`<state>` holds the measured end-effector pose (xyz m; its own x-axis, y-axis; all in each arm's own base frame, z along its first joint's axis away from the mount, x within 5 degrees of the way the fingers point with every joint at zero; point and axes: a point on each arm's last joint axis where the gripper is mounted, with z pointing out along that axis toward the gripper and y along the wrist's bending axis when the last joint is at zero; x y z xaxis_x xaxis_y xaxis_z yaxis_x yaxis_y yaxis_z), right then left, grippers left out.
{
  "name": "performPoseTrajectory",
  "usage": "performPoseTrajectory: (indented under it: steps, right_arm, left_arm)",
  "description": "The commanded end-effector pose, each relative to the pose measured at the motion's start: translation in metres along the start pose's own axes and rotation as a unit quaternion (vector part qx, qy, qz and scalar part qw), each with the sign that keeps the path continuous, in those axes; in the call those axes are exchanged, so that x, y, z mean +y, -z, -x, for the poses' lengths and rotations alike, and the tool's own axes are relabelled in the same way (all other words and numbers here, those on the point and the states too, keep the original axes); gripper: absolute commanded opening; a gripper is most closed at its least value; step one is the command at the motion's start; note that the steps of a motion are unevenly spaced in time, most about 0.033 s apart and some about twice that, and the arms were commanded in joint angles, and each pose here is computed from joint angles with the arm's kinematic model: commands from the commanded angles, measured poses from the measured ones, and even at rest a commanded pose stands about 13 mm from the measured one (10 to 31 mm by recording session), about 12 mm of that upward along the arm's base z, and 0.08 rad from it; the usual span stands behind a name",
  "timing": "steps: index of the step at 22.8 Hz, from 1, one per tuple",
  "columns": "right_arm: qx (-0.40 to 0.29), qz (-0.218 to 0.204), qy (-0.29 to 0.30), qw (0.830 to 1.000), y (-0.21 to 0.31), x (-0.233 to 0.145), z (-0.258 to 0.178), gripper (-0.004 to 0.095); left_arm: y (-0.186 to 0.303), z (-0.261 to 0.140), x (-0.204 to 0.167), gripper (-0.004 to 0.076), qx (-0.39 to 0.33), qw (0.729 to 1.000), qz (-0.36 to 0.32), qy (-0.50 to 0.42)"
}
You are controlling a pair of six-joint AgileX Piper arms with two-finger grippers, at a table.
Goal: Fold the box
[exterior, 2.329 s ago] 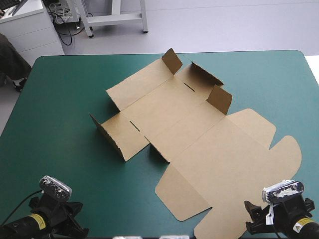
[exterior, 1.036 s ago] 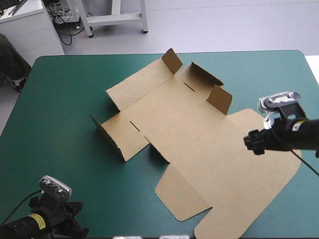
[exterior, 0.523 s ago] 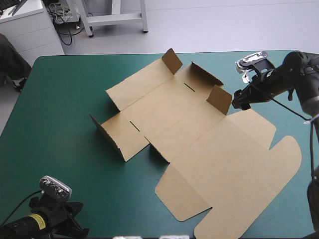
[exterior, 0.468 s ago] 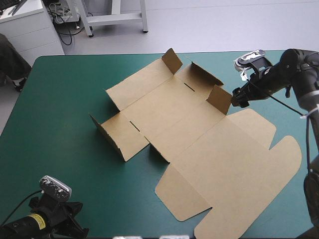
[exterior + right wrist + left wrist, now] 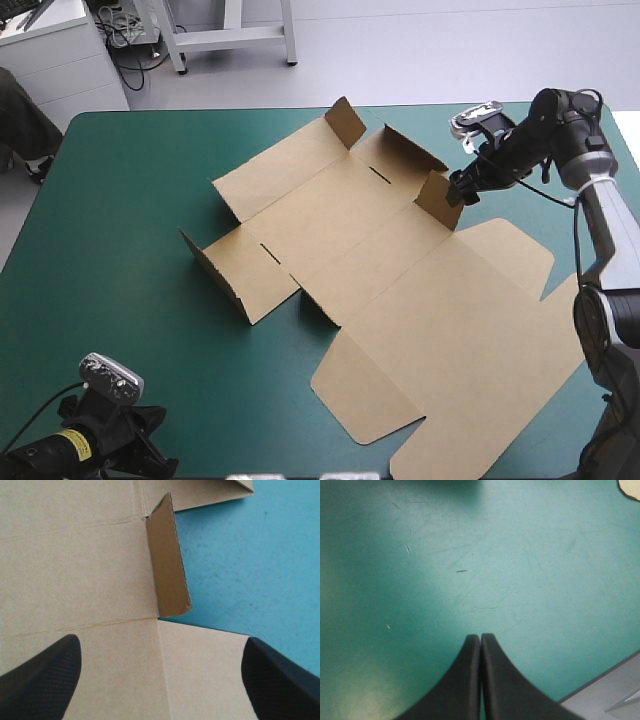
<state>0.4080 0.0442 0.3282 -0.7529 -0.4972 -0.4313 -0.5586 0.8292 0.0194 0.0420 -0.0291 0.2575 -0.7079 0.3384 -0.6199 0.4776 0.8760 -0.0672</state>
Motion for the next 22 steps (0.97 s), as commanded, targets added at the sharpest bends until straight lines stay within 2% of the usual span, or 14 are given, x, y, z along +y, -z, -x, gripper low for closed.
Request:
performPoseTrajectory:
  steps: [1, 8, 12, 14, 22]
  right_arm:
    - [-0.032, 0.004, 0.023, 0.999, 0.015, 0.007, 0.011, 0.0806]
    - [-0.005, 0.000, 0.076, 0.997, -0.031, 0.018, 0.036, 0.0800]
    - [0.003, -0.003, 0.079, 0.997, -0.050, 0.013, 0.040, 0.0717]
    - [0.018, -0.012, 0.083, 0.996, -0.057, 0.010, 0.038, 0.0628]
    - [0.027, -0.028, 0.089, 0.995, -0.058, 0.006, 0.037, 0.0114]
  left_arm:
    - [0.005, 0.009, -0.001, -0.0032, -0.031, 0.999, -0.003, 0.004]
    - [0.005, 0.009, -0.001, -0.0032, -0.031, 0.999, -0.003, 0.004]
    - [0.005, 0.009, -0.001, -0.0032, -0.031, 0.999, -0.003, 0.004]
    - [0.005, 0.009, -0.001, -0.0032, -0.031, 0.999, -0.003, 0.004]
    - [0.005, 0.009, -0.001, -0.0032, -0.031, 0.999, -0.003, 0.004]
